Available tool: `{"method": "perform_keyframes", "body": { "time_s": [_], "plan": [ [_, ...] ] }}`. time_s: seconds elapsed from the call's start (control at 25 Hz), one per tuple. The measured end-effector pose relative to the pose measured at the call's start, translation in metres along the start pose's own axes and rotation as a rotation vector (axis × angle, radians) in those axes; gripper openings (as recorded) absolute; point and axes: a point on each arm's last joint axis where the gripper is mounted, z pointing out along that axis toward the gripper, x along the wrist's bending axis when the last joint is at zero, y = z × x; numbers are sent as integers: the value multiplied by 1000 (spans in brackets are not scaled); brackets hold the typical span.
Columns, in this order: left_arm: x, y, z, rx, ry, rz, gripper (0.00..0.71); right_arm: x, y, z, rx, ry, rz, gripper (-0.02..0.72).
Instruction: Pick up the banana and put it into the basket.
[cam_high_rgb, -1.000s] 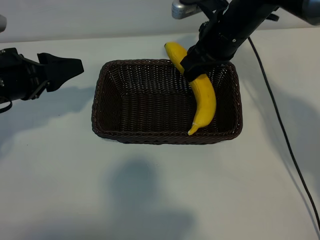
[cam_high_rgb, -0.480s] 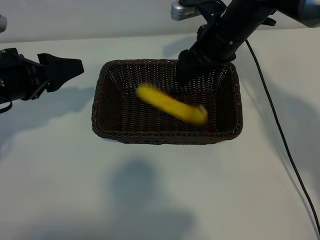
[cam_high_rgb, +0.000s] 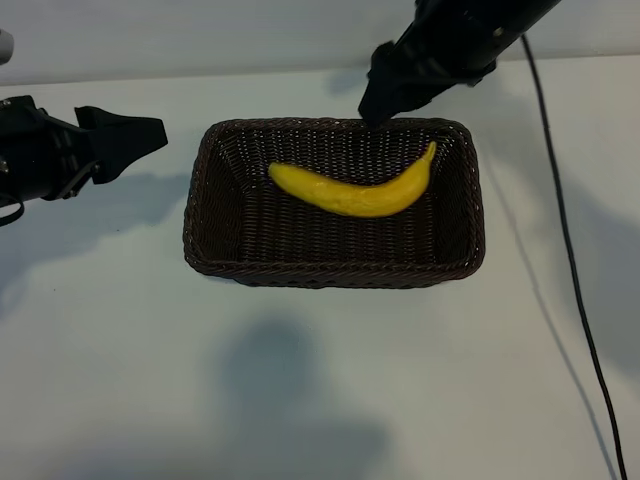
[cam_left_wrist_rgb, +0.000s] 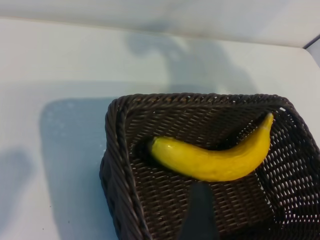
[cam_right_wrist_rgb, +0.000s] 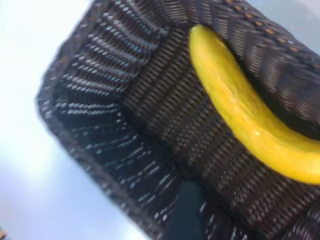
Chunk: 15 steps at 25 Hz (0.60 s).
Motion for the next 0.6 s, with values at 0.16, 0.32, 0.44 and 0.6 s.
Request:
{"method": "perform_keyframes", "body": {
  "time_s": [0.16, 0.32, 0.44, 0.6],
  "plan": [
    [0, 0, 0, 0, 0, 0, 610, 6, -4, -17, 16, -21, -6, 659],
    [0, 0, 0, 0, 0, 1, 610, 4, -10, -20, 75, -53, -9, 657],
    [0, 0, 0, 0, 0, 4, 610, 6, -11, -26, 76, -64, -8, 655],
    [0, 0, 0, 0, 0, 4, 610, 8, -12, -33, 70, -78, -10, 651]
  ]
}}
